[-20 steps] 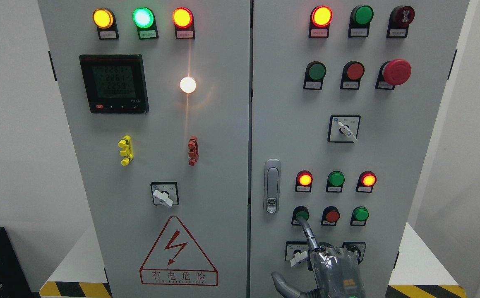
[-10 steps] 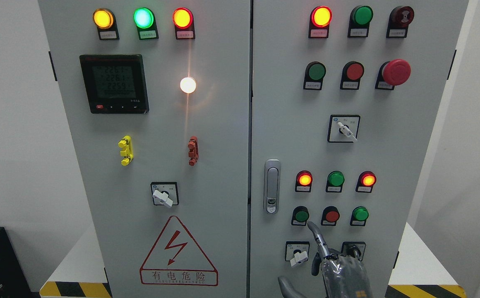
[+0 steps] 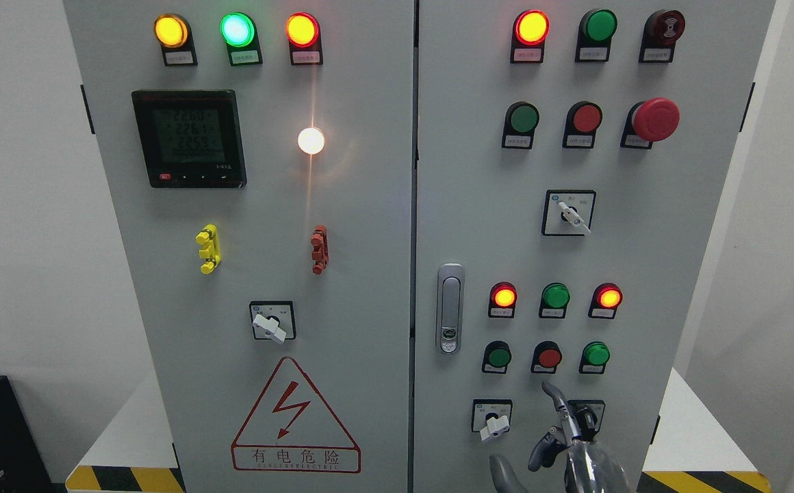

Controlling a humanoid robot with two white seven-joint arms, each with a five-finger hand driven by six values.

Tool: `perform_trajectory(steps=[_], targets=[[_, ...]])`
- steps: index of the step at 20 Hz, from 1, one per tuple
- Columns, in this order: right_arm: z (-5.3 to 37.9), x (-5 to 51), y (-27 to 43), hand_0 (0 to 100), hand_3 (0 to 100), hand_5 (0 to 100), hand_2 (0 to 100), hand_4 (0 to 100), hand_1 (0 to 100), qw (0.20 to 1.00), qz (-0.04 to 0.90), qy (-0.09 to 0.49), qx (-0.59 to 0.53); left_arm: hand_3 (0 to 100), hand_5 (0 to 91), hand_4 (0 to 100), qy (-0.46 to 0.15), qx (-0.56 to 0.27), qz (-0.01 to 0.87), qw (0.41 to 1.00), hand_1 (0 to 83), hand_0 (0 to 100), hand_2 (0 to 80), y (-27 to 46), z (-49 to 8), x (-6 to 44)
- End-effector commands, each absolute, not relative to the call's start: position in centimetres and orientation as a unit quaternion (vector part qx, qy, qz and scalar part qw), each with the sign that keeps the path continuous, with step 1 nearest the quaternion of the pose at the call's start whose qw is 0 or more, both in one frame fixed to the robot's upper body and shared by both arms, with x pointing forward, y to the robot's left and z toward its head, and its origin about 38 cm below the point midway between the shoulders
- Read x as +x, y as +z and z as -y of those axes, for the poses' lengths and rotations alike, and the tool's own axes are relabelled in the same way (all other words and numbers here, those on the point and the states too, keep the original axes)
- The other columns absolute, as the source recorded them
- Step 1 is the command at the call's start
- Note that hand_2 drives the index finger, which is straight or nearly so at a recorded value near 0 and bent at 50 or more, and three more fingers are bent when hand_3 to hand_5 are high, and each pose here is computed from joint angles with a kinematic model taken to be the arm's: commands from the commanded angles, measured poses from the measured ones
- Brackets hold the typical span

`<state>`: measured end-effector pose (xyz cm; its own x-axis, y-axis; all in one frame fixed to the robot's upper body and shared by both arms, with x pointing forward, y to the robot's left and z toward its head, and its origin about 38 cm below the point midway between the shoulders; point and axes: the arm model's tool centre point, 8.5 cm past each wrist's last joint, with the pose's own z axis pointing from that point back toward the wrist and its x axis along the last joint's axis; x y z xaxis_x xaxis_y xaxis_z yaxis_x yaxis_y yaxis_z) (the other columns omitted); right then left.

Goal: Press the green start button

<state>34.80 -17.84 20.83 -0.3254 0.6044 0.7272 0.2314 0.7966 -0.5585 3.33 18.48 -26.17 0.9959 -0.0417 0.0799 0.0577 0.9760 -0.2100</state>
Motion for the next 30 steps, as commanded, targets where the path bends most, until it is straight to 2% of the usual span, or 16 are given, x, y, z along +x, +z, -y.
perform_trajectory(steps=[1,4,7,10,14,15,17,20,23,30], targets=[[17.5,33.0,23.6,8,74,95,0,75,23,0.495,0.829,0.143,-0.217,0,0.0,0,-0.026,-0.106,0.051,0.993,55.6,12,0.0,-26.2,-18.4,4.3],[17.2,33.0,23.6,7,74,94,0,75,23,0.501,0.837,0.127,-0.180,0,0.0,0,-0.026,-0.106,0.051,0.993,55.6,12,0.0,-26.2,-18.4,4.3],[17.3,33.0,23.5,6,67,84,0,70,25,0.505,0.838,0.120,-0.168,0,0.0,0,-0.026,-0.106,0.051,0.993,55.6,12,0.0,-26.2,-18.4,4.3],[17.3,32.8,23.2,5,54,66,0,55,24,0.512,0.839,0.110,-0.146,0,0.0,0,-0.026,-0.106,0.051,0.993,55.6,12,0.0,-26.2,-18.4,4.3],[17.1,32.7,22.9,0,29,38,0,28,23,0.519,0.839,0.109,-0.121,0,0.0,0,-0.026,-0.106,0.051,0.993,55.6,12,0.0,-26.2,-18.4,4.3],[17.1,32.7,22.8,0,27,36,0,26,23,0.520,0.839,0.106,-0.116,0,0.0,0,-0.026,-0.106,0.051,0.993,55.6,12,0.0,-26.2,-18.4,4.3],[17.1,32.6,22.6,0,21,23,0,17,21,0.524,0.840,0.100,-0.102,0,0.0,0,-0.026,-0.106,0.051,0.993,55.6,12,0.0,-26.2,-18.4,4.3],[17.2,32.5,22.3,0,14,11,0,9,17,0.530,0.840,0.088,-0.082,0,0.0,0,-0.026,-0.106,0.051,0.993,55.6,12,0.0,-26.2,-18.4,4.3],[17.4,32.3,22.0,0,12,6,0,6,15,0.535,0.838,0.080,-0.068,0,0.0,0,-0.026,-0.106,0.051,0.993,55.6,12,0.0,-26.2,-18.4,4.3],[17.5,31.7,21.0,0,10,4,0,4,14,0.544,0.834,0.079,-0.055,0,0.0,0,-0.026,-0.106,0.051,0.993,55.6,12,0.0,-26.2,-18.4,4.3]])
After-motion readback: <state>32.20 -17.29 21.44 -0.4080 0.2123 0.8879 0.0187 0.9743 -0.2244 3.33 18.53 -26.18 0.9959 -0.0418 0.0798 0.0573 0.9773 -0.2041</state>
